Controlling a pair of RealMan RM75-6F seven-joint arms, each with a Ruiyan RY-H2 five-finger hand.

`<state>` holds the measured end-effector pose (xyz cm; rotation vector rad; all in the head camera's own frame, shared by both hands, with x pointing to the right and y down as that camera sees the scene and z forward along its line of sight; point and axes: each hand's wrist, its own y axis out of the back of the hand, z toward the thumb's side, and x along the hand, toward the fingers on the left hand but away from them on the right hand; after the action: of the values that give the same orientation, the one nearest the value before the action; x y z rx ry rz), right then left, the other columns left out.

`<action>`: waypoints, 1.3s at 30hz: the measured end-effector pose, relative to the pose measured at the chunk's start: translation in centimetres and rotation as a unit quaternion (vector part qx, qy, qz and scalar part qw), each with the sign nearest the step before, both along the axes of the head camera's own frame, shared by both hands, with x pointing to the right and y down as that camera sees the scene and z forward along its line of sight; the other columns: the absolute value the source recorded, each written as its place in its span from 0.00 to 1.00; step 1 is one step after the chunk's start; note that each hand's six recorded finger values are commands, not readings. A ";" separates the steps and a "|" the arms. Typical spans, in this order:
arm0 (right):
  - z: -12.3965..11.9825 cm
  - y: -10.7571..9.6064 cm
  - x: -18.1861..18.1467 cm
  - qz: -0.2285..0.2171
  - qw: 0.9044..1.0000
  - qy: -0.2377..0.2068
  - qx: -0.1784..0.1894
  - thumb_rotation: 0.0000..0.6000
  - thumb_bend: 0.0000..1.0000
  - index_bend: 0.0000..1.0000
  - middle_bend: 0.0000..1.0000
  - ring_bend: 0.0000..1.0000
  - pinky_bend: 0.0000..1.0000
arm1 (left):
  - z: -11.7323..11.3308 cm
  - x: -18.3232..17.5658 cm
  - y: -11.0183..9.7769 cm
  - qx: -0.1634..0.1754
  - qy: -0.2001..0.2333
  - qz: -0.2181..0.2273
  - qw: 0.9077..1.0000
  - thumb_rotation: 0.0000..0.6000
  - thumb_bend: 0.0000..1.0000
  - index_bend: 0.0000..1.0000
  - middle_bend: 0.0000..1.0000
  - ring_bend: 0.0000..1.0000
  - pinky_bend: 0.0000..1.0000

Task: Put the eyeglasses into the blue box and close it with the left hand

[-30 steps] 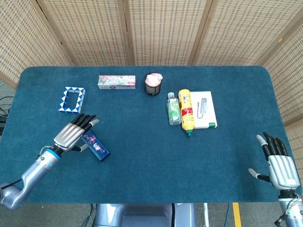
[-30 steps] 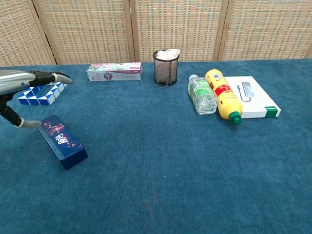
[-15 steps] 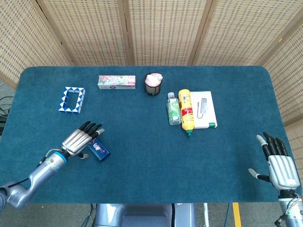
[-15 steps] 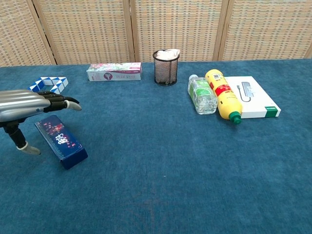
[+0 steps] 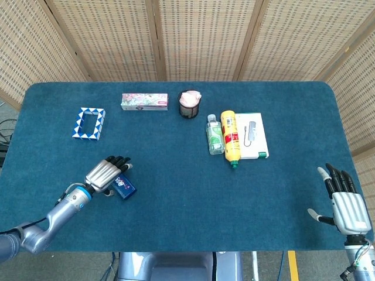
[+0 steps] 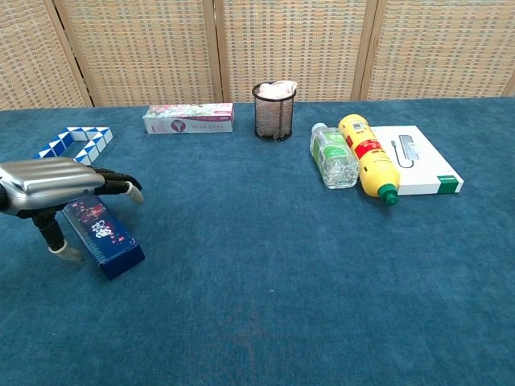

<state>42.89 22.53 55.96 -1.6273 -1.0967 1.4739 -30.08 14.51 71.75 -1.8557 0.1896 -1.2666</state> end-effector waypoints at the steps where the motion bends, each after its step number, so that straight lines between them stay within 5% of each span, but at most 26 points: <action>1: 0.0 0.0 0.0 0.000 1.000 0.000 0.000 1.00 0.05 0.00 0.00 0.00 0.00 | 0.0 0.0 0.0 0.002 0.001 0.000 1.000 1.00 0.07 0.33 0.34 0.30 0.27; 6: 0.0 0.0 0.0 0.000 1.000 0.000 0.000 1.00 0.05 0.00 0.00 0.00 0.00 | 0.2 0.2 -0.1 0.010 0.005 -0.001 1.000 1.00 0.14 0.44 0.51 0.37 0.29; 13: 0.0 0.0 0.0 0.000 1.000 0.000 0.001 1.00 0.05 0.00 0.00 0.00 0.00 | 0.2 0.4 -0.2 0.027 0.009 0.002 1.000 1.00 0.16 0.49 0.57 0.39 0.29; 16: 0.0 0.0 0.0 0.001 1.000 -0.001 0.001 1.00 0.05 0.00 0.00 0.00 0.00 | 0.3 0.3 0.0 0.029 0.008 0.002 1.000 1.00 0.10 0.43 0.36 0.27 0.29; 18: 0.0 0.0 0.0 0.001 1.000 -0.001 0.001 1.00 0.05 0.00 0.00 0.00 0.00 | 0.3 0.1 0.1 0.024 0.006 0.000 1.000 1.00 0.02 0.20 0.08 0.06 0.21; 20: 0.0 0.0 0.0 0.000 1.000 -0.001 0.001 1.00 0.05 0.00 0.00 0.00 0.00 | 0.2 -0.1 0.0 0.023 0.003 0.000 1.000 1.00 0.00 0.04 0.00 0.00 0.08; 26: -0.1 0.0 0.0 0.000 1.000 -0.001 0.001 1.00 0.05 0.00 0.00 0.00 0.00 | -1.7 -0.5 -0.9 0.047 0.016 -0.013 0.999 1.00 0.00 0.00 0.00 0.00 0.00; 32: -0.1 0.1 0.0 -0.001 1.000 0.001 0.001 1.00 0.05 0.00 0.00 0.00 0.00 | -6.2 -2.7 -2.3 0.105 0.045 -0.055 0.992 1.00 0.00 0.00 0.00 0.00 0.00; 39: -0.1 0.1 -0.1 -0.004 1.000 0.004 0.002 1.00 0.05 0.00 0.00 0.00 0.00 | -11.3 -9.2 -1.3 0.195 0.040 -0.176 0.964 1.00 0.00 0.00 0.00 0.00 0.00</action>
<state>42.79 22.60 55.89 -1.6212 -1.0867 1.4710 -39.27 13.20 60.42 -1.5710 0.7858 -1.2759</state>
